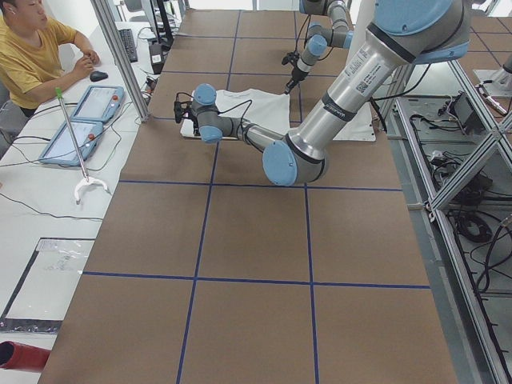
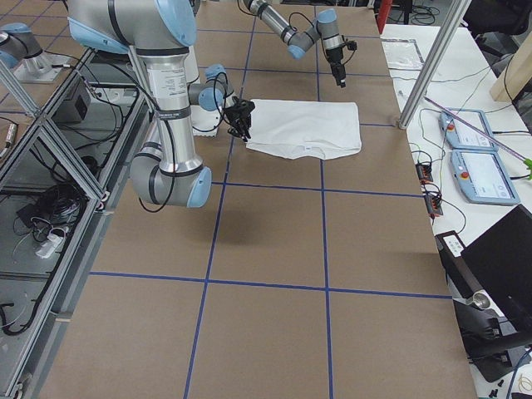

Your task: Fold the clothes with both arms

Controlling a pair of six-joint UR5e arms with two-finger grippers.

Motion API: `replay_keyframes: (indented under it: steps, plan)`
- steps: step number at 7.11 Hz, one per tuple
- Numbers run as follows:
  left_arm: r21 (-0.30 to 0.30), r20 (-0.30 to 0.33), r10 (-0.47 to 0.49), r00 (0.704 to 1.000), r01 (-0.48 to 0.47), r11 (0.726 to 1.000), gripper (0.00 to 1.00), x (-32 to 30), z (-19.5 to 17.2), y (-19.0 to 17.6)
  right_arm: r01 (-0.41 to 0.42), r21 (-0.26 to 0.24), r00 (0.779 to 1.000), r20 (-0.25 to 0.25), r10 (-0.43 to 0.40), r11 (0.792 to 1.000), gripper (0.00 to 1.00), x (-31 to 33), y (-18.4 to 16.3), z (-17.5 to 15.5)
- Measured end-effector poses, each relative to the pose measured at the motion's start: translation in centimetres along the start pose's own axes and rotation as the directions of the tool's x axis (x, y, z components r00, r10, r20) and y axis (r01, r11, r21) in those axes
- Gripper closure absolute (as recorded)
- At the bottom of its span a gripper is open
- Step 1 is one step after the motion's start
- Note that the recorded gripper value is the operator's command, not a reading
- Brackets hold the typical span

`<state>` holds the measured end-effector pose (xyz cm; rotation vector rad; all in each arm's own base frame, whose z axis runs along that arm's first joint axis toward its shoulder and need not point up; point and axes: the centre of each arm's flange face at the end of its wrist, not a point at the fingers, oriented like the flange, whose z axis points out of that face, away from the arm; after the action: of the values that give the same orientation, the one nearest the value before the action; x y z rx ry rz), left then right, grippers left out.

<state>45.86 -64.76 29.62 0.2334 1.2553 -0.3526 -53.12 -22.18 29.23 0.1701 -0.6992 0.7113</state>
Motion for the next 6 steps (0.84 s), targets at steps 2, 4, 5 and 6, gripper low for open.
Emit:
replay_keyframes:
  steps: [2,4,5,6]
  plan:
    - [-0.001,0.004,-0.002,1.000,0.002,1.000,0.28,-0.4,0.0,0.0,-0.041,-0.007,0.999,0.025,0.041,0.999,0.40,-0.5,-0.4,0.1]
    - [-0.001,0.005,-0.002,1.000,0.002,1.000,0.28,-0.4,0.1,0.1,-0.193,-0.022,0.980,0.052,0.194,0.981,0.39,-0.9,-1.0,0.6]
    - [-0.001,0.005,-0.002,1.000,0.002,1.000,0.28,-0.5,0.1,0.1,-0.250,-0.037,0.965,0.069,0.252,0.968,0.36,-1.1,-0.9,1.4]
    - [0.000,0.006,-0.002,1.000,0.002,1.000,0.28,-0.5,0.1,0.0,-0.273,-0.035,0.959,0.068,0.275,0.961,0.36,-1.1,-0.7,2.7]
